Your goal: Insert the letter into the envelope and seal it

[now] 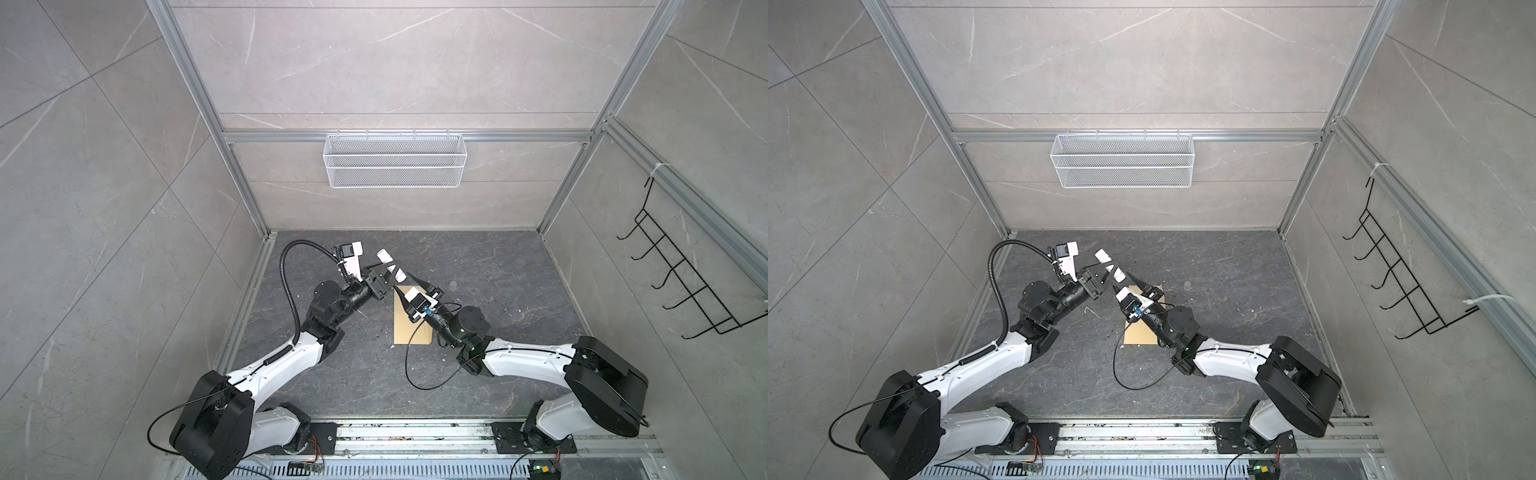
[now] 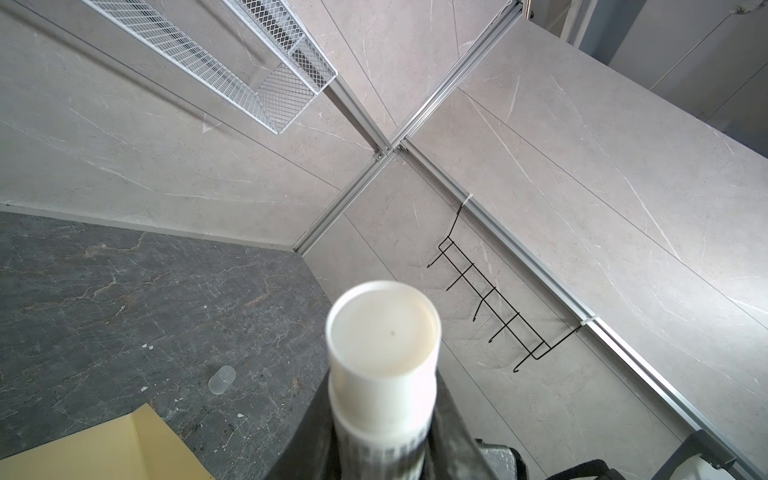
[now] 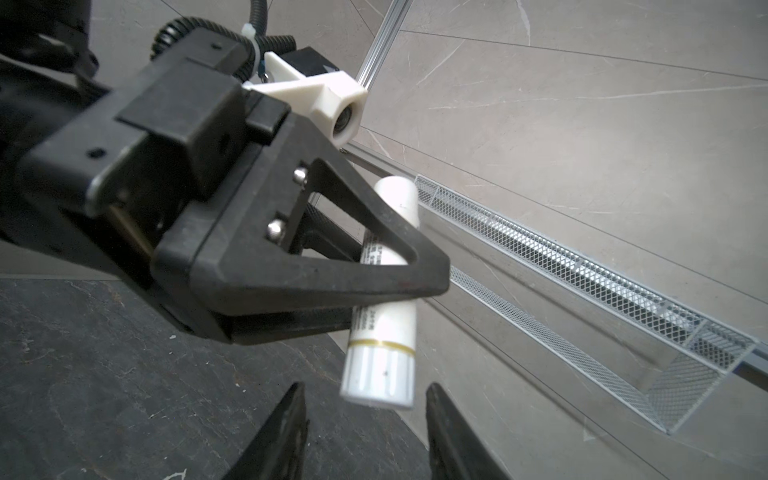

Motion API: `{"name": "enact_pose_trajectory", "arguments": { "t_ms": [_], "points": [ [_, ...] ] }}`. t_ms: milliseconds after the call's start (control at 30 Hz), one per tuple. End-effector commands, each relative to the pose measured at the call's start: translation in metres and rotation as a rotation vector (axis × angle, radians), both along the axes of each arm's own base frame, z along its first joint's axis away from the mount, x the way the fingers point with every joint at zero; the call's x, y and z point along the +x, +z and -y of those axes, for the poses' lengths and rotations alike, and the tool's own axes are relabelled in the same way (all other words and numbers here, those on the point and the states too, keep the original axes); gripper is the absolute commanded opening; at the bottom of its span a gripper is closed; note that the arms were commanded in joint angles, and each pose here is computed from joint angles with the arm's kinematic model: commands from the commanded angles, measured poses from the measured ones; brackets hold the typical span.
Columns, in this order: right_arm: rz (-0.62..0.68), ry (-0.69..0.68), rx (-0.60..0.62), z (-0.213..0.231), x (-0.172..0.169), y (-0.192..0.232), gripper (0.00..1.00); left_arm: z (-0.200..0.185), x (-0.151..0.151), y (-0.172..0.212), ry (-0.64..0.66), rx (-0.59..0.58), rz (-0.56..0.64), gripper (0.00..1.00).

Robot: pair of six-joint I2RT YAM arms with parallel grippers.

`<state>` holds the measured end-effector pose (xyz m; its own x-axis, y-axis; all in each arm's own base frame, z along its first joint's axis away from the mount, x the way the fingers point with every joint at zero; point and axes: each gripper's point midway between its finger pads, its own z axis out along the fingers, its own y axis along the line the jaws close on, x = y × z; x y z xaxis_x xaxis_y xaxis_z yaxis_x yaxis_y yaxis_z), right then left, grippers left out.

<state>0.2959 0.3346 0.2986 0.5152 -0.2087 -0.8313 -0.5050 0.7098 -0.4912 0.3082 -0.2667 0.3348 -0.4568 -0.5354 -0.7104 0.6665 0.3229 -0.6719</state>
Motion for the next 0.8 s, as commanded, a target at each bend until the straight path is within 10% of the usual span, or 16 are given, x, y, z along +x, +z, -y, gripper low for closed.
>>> {"name": "enact_pose_trajectory", "arguments": {
  "t_ms": [0, 767],
  "points": [
    [0.035, -0.017, 0.054, 0.000, 0.001, 0.020, 0.43, -0.004, -0.007, 0.020, 0.004, -0.040, 0.056, 0.00],
    [-0.078, 0.054, 0.167, -0.006, 0.001, 0.034, 0.01, -0.003, -0.007, 0.018, 0.002, -0.022, 0.068, 0.00]
  ]
}}
